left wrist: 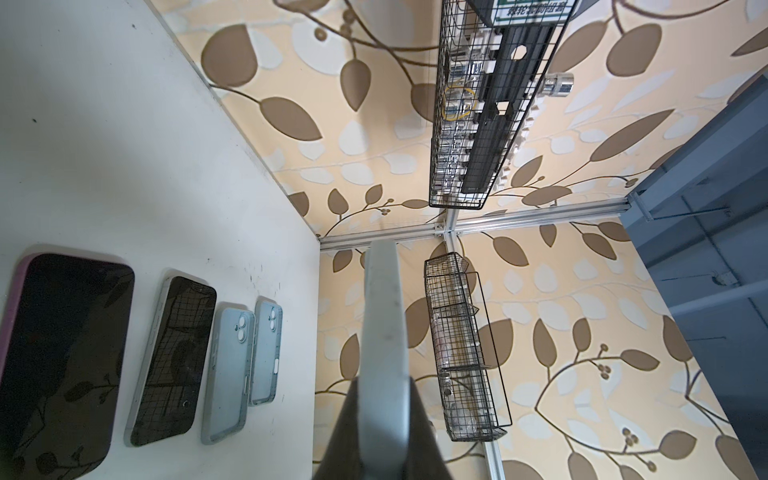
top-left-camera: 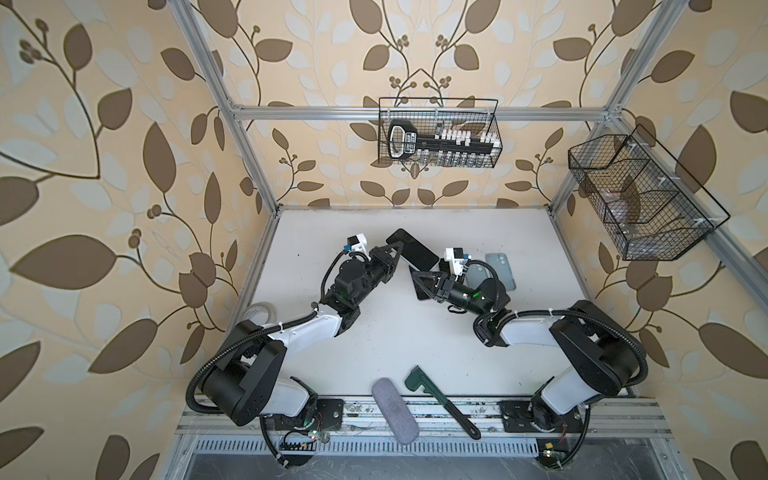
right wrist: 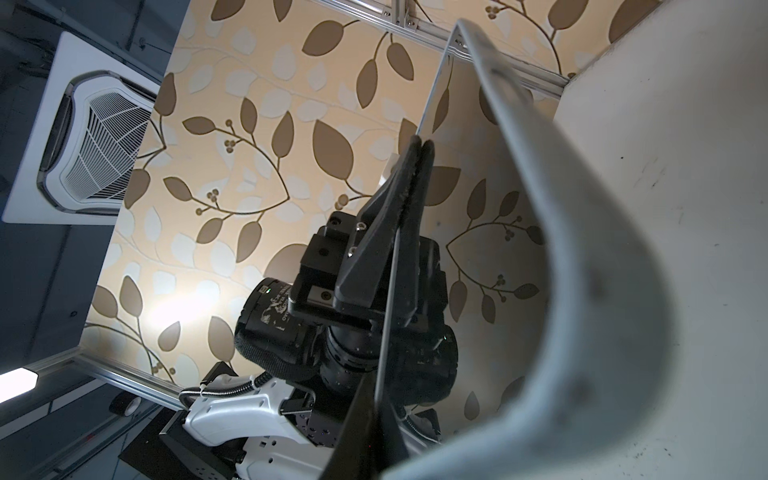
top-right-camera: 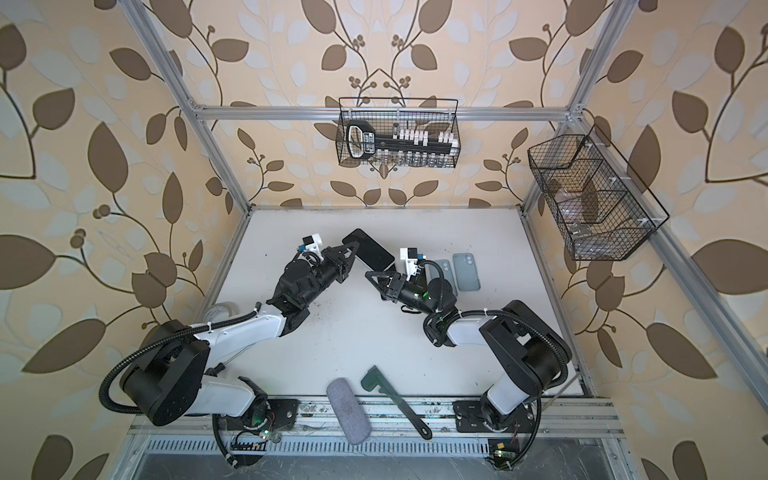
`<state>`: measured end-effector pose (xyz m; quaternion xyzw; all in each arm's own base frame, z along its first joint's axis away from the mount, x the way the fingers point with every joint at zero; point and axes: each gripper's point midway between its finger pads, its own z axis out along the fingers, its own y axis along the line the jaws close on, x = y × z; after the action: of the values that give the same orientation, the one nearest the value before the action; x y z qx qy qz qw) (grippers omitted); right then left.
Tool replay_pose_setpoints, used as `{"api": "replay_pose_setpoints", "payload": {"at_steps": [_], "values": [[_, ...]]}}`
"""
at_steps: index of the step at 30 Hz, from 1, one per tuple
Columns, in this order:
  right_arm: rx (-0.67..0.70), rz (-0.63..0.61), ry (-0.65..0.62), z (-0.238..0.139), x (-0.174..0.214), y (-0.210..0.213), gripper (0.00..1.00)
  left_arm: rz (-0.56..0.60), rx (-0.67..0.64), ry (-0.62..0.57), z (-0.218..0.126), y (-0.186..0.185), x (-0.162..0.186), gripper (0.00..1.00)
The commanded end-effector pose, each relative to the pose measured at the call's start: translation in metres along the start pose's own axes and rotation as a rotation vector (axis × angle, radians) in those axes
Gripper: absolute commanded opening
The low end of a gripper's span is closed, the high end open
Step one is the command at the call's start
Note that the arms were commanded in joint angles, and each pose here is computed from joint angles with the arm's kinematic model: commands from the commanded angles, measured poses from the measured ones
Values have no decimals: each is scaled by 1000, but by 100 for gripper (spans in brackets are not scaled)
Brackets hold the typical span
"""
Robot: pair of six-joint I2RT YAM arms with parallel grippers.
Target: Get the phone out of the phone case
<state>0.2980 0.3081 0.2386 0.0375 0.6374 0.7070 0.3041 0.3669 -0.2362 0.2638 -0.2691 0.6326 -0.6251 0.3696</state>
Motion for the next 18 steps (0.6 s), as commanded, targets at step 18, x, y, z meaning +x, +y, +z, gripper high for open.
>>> {"api": "replay_pose_setpoints", "payload": {"at_steps": [18], "values": [[0,-256,71,-2,20,0,3,-158,208,-13,1,-61,-3,0]]}}
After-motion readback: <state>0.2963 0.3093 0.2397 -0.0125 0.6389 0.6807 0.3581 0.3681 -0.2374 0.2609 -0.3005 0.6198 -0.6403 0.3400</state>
